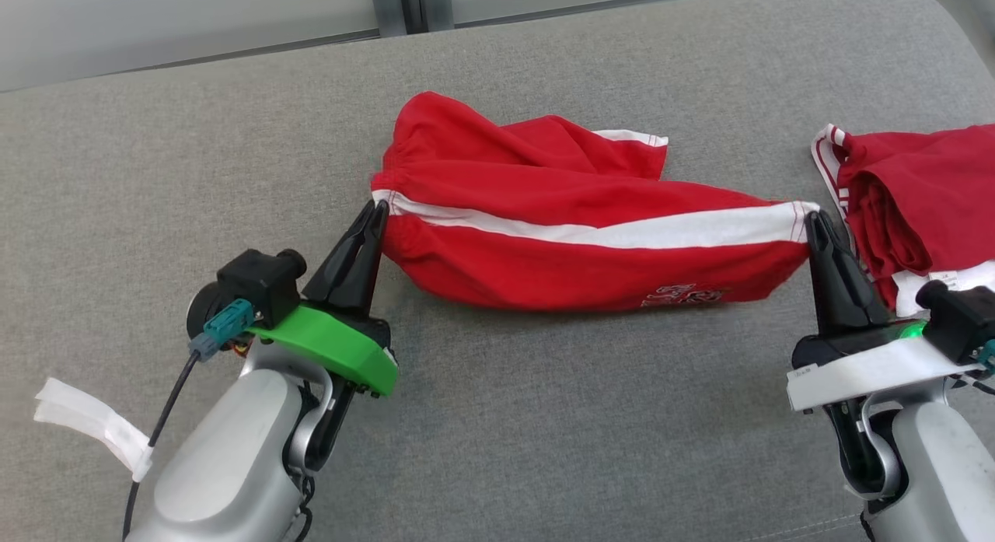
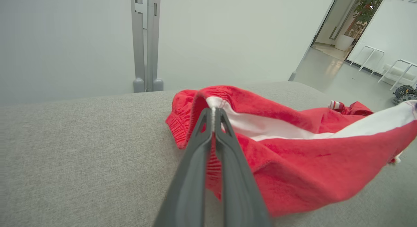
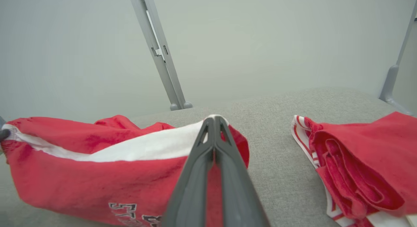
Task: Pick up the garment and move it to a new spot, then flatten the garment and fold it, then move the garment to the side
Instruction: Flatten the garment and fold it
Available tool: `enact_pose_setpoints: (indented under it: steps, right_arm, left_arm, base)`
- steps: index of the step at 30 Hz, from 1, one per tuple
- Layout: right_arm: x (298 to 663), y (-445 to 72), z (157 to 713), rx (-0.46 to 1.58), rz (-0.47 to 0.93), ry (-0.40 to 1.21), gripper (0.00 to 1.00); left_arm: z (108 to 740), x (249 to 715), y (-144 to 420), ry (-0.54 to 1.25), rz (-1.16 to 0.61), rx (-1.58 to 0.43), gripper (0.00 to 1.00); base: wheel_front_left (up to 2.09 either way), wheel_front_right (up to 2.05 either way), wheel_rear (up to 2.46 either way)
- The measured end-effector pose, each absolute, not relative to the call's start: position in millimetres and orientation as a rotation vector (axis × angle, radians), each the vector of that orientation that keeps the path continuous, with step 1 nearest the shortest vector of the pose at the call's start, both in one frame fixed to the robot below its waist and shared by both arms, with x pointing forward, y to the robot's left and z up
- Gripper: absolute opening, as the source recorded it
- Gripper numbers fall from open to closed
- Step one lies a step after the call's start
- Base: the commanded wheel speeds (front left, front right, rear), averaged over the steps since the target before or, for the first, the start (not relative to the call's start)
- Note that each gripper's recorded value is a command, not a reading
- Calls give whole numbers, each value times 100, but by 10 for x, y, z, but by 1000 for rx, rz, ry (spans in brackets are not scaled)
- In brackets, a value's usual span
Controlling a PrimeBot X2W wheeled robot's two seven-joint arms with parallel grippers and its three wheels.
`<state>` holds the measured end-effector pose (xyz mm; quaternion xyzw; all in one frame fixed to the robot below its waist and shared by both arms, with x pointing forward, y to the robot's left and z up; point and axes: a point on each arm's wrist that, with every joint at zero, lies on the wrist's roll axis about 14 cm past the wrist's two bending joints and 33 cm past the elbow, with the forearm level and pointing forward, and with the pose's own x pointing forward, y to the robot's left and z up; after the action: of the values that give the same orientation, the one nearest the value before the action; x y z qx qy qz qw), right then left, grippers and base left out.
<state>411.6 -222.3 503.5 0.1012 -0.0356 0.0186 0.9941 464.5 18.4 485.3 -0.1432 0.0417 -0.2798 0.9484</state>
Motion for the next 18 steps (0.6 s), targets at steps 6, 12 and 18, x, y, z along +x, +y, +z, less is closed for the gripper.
enact_pose_setpoints:
  steps: [6,12,18]
  right_arm:
    - [4183,-2137,5649,128,114,-247,0]
    - [4244,-1972,6473,0,219,-478,0]
    - [4188,-1843,7308,-112,266,-718,0]
  left_arm:
    - [5372,4691,184,-78,-574,-289,0]
    - [6100,4658,148,-287,-625,-270,0]
    - [6859,4610,233,-448,-644,-205,0]
  base:
    - [0,0,0]
    - [0,0,0]
    - [0,0,0]
